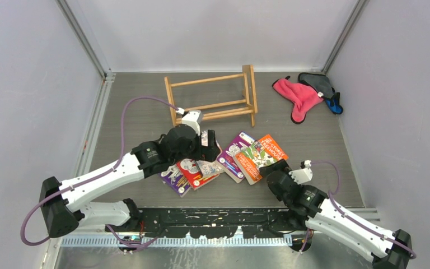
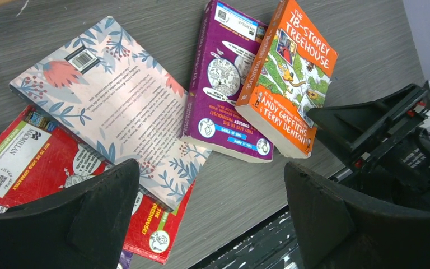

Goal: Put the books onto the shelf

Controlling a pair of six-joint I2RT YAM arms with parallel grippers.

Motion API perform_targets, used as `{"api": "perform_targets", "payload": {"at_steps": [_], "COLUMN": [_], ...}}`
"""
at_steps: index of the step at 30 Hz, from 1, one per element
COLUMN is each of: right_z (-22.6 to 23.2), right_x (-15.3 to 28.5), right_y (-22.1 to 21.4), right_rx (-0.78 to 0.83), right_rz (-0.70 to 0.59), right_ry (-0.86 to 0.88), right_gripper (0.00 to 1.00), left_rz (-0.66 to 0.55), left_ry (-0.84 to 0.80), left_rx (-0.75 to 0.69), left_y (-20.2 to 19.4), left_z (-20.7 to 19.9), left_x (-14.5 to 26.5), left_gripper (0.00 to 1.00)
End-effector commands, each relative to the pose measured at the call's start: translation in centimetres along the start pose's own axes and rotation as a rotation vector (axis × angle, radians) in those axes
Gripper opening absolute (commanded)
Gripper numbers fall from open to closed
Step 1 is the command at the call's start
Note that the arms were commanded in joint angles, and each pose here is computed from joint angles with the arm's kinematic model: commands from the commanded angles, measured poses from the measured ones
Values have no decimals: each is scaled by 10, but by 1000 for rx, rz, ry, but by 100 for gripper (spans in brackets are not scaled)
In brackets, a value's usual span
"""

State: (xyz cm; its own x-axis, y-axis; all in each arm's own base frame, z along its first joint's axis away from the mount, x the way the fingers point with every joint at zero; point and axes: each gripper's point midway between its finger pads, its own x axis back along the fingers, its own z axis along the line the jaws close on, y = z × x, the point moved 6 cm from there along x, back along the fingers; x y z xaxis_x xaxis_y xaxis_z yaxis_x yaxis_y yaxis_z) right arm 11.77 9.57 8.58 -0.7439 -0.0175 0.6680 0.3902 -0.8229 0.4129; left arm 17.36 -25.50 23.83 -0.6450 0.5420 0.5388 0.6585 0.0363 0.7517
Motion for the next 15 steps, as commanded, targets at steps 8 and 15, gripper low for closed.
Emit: {"api": "perform_targets", "payload": {"at_steps": [8,15], "right_z": [3,-2], "right_x": [-15,-26], "right_y": [-12,-19], "right_rx": [-181,-214], "right_rz": [19,27], "right_ry": [113,116], "right_gripper": [100,100], "left_rz": [-72,-81], "left_ry": [-51,-33], "left_rx": [-11,-20], "left_y": [18,18], "left_z": [-15,-14], "left_x": [4,4], "left_gripper": [99,99]}}
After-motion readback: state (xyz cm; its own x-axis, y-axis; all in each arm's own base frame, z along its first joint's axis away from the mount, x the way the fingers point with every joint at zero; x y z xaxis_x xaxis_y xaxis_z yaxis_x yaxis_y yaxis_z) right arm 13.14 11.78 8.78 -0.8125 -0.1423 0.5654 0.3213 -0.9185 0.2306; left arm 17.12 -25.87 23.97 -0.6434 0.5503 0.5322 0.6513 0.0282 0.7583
